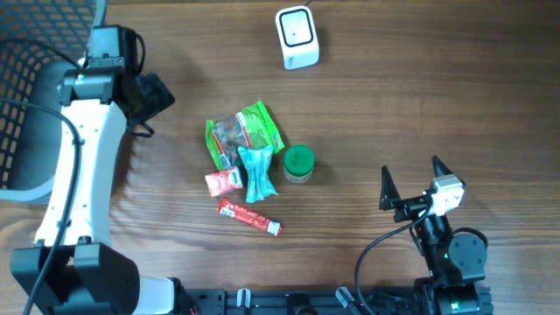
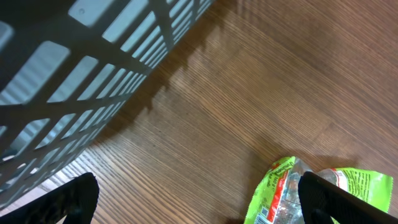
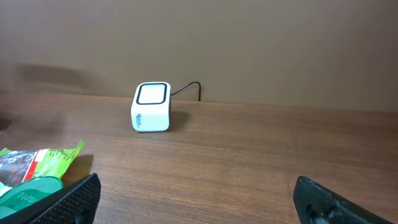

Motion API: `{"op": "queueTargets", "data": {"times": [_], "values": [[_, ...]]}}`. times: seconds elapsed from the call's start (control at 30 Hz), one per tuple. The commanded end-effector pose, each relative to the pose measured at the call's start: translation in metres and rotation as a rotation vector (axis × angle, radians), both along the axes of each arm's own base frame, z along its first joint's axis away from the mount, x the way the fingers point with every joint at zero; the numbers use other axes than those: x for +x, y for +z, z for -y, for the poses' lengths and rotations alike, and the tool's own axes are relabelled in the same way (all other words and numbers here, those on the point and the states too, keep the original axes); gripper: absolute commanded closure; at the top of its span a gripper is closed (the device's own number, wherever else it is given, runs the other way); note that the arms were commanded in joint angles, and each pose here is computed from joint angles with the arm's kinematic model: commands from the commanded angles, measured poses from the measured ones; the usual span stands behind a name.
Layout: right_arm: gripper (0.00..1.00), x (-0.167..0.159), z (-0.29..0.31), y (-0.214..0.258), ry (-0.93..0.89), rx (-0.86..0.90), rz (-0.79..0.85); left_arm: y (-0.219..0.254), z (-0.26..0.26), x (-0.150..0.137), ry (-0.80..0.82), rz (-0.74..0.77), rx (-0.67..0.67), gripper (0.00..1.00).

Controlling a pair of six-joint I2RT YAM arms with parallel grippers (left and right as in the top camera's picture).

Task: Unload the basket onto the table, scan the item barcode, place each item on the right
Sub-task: 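Park the left arm beside the basket and move the right arm forward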

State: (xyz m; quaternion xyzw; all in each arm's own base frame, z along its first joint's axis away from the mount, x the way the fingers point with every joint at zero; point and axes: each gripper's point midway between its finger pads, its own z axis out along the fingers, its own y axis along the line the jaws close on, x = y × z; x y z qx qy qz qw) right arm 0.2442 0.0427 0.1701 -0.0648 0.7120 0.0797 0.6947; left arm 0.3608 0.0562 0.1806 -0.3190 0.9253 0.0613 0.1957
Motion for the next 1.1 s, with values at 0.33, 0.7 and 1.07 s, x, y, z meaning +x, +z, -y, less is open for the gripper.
{"op": "queueTargets", "data": {"times": [0.33, 0.7, 1.07], "values": [[0.00, -0.002, -0.005, 0.006, 0.031, 0.160, -0.013, 0.009, -0.008, 0.001, 0.016, 0.022, 0.026, 0.00], [0.00, -0.018, -0.008, 0.158, 0.038, 0.140, -0.283, 0.009, -0.008, 0.001, 0.016, 0.022, 0.026, 0.00], [0.36, 0.056, -0.067, 0.137, 0.165, 0.299, -1.055, 0.009, -0.008, 0.001, 0.016, 0.022, 0.026, 0.00]]}}
